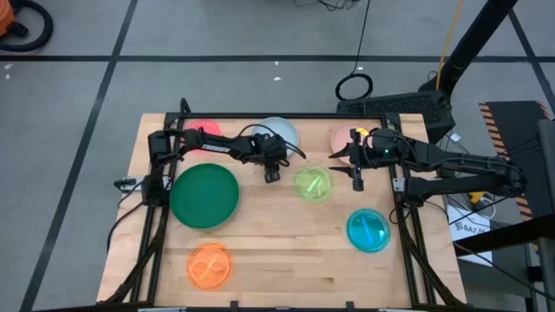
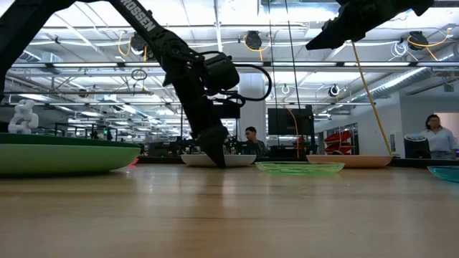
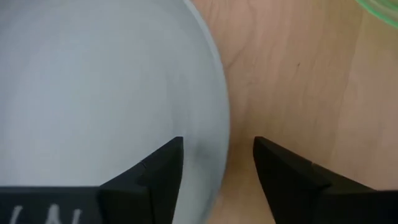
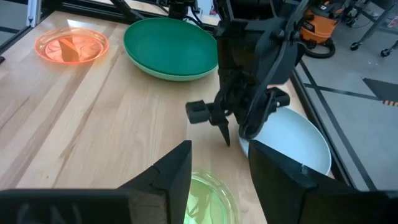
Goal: Stack plastic plates
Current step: Stack the light blue plate on top of the dark green plate
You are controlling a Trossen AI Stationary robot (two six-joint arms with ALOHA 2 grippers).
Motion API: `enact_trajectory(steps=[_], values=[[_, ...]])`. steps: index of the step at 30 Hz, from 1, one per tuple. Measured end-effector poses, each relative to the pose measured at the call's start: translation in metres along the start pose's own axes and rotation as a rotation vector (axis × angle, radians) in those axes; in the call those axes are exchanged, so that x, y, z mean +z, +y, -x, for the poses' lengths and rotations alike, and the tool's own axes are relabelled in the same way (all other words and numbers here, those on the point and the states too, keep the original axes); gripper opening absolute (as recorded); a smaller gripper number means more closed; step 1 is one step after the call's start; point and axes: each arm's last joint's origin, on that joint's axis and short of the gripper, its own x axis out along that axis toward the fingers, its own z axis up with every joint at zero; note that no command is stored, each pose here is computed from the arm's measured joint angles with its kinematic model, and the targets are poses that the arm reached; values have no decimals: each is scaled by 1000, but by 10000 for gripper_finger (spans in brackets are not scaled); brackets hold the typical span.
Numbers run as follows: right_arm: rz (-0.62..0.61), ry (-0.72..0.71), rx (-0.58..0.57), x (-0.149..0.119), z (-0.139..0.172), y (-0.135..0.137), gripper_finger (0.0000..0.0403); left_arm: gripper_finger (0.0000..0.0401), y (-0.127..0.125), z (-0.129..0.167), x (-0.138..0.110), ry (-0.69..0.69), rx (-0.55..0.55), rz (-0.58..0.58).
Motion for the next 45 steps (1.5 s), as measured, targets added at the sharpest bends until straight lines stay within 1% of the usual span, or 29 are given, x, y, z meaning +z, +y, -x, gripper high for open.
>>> enact_trajectory(steps=[3,8,11,15,19,22,29,35,39,42,45], values=[[1,-1,0,0,0,0,150,166,-1,0,0,1,3,-2],[4,-1,-2,0,0,0,150,101,-4,0,0,1,-3,16],[4,-1,-2,0,0,0,150,66,-5,0,1,-1,17,24],[4,-1,-2,0,0,0,150,34,-7,1,1,0,38,18],[7,-1,-3,0,0,0,150,27,-12,2,2,8,83,2],[8,-1,-3,0,0,0,150,25,-17,4,2,14,96,-12],[7,3,-3,0,0,0,150,23,-23,24,24,56,76,-48],[6,13,0,-1,0,0,150,23,-27,49,46,80,57,-86],[4,19,2,-2,0,0,150,23,-36,62,49,143,41,-118],[0,19,2,-2,0,0,150,23,-43,78,49,196,29,-147],[2,16,1,-3,-1,1,150,23,-51,96,49,203,20,-173]])
